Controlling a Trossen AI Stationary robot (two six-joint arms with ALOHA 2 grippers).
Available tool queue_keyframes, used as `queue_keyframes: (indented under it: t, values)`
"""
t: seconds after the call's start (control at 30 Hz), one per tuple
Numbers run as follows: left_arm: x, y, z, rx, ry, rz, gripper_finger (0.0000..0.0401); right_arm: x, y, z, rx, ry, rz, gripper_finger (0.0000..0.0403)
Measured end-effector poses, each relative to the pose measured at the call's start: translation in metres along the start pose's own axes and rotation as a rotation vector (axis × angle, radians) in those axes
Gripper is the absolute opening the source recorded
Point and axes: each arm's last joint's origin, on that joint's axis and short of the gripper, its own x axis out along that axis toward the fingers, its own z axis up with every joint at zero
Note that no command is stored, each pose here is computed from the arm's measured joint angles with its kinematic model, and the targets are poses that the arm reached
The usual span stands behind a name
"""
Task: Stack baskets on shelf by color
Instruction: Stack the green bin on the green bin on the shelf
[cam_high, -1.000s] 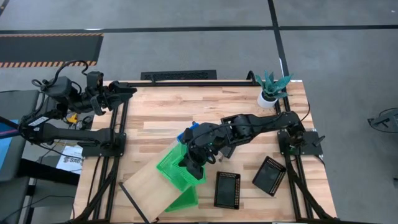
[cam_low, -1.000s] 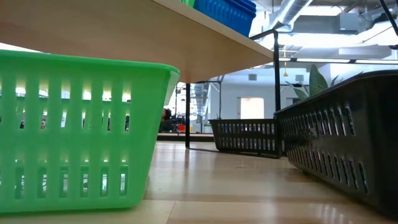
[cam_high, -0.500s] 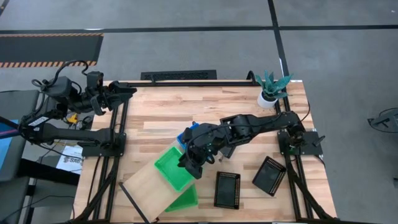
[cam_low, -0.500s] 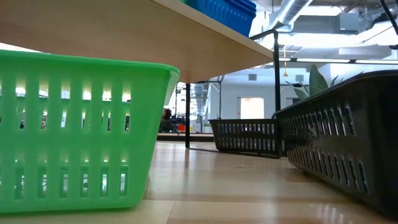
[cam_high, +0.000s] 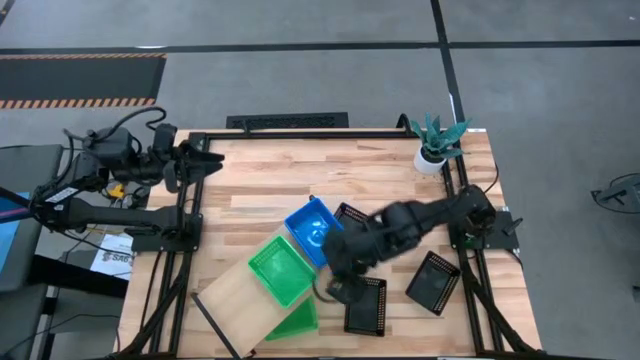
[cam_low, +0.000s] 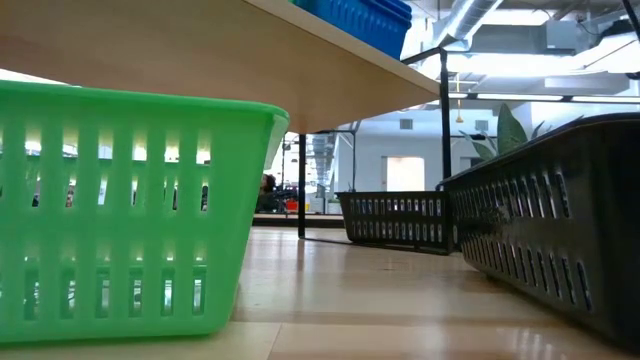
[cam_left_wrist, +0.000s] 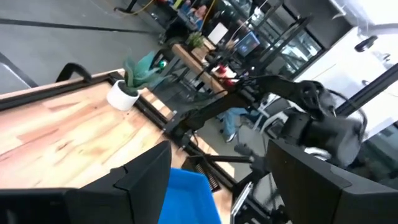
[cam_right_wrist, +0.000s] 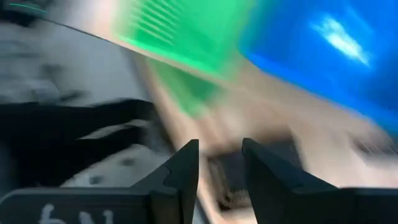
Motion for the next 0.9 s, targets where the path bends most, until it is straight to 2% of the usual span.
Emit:
queue_keyframes:
  t: [0.07, 0.13, 0.3, 0.4, 0.47, 0.6, 0.7, 0.9]
  values:
    - [0.000, 0.001, -0.001, 0.012, 0.007, 0.006, 0.0254, 0.003, -0.008, -0.019, 0.059, 0.058, -0.194, 0.0142]
    - [0.000, 0.001, -0.001, 0.019, 0.011, 0.006, 0.0254, 0.008, -0.009, -0.027, 0.083, 0.026, -0.268, 0.0149]
    - [0.000, 0.001, -0.001, 0.019, 0.018, 0.005, 0.0254, -0.033, -0.012, -0.053, 0.171, -0.055, -0.239, 0.0171]
    - [0.000, 0.002, -0.003, 0.026, 0.038, 0.020, 0.0254, -0.032, -0.005, -0.076, 0.164, -0.139, -0.212, 0.0179]
    - [0.000, 0.004, -0.005, 0.026, 0.060, 0.039, 0.0254, -0.018, 0.003, -0.088, 0.183, -0.159, -0.179, 0.0182]
    - [-0.001, 0.007, -0.009, 0.025, 0.096, 0.071, 0.0254, 0.020, 0.018, -0.107, 0.118, -0.140, -0.134, 0.0180]
    - [-0.001, 0.009, -0.010, 0.024, 0.106, 0.091, 0.0254, 0.063, 0.032, -0.103, 0.045, -0.122, -0.086, 0.0176]
    - [-0.001, 0.011, -0.012, 0.014, 0.123, 0.113, 0.0254, 0.140, 0.053, -0.086, -0.122, -0.079, 0.106, 0.0171]
